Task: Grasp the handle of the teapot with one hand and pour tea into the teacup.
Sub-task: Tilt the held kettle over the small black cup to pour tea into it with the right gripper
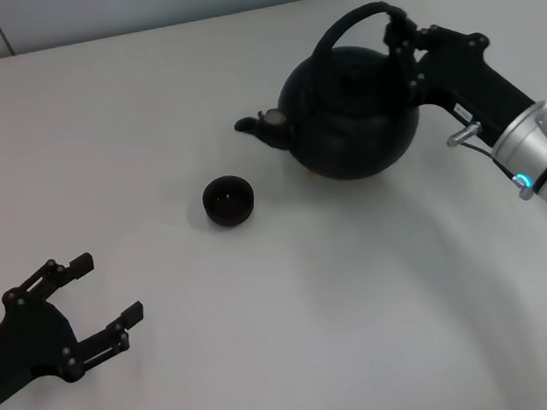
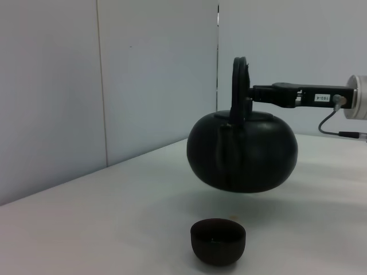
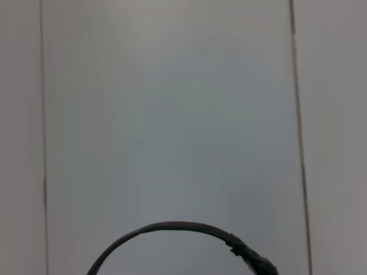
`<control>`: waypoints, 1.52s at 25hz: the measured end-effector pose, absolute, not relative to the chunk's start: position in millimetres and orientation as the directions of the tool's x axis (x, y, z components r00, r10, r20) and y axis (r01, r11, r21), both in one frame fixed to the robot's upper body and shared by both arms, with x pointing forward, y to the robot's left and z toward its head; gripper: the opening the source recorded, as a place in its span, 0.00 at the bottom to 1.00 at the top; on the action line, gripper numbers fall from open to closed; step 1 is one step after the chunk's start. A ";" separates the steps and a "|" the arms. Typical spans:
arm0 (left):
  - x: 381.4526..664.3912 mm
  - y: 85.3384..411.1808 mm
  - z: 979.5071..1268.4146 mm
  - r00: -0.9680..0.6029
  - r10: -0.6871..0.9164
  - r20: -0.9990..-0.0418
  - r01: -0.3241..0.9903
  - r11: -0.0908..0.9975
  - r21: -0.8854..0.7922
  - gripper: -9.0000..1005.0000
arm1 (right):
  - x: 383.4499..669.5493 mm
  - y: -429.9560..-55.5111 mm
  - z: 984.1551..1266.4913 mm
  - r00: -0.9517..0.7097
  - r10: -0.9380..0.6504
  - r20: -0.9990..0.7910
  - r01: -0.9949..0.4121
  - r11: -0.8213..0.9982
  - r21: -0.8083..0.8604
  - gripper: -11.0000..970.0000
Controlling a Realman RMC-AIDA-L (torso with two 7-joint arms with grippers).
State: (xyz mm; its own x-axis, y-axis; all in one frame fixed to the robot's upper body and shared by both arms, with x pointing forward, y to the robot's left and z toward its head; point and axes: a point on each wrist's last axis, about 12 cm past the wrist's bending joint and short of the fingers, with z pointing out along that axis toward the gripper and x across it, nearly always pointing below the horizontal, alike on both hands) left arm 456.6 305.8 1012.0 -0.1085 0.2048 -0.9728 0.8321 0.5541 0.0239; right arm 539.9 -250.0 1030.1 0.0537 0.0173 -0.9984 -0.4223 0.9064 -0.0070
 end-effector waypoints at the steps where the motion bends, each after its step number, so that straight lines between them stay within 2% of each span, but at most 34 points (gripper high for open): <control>1: 456.8 305.4 1012.0 -0.108 0.204 -0.973 0.832 0.554 0.024 0.86 | 541.1 -249.6 1030.4 0.051 0.014 -0.999 -0.427 0.904 -0.009 0.09; 13: 456.9 304.5 1011.7 -0.108 0.197 -0.974 0.827 0.562 0.022 0.86 | 547.9 -247.5 1034.4 0.072 -0.031 -0.997 -0.454 0.889 -0.060 0.09; 26: 458.5 303.5 1010.7 -0.113 0.197 -0.974 0.818 0.574 0.022 0.86 | 554.0 -246.6 1039.6 0.164 -0.187 -0.969 -0.468 0.849 -0.243 0.09; 38: 459.3 301.5 1010.8 -0.111 0.196 -0.974 0.821 0.570 0.021 0.86 | 558.0 -242.9 1043.2 0.218 -0.254 -0.942 -0.459 0.826 -0.329 0.09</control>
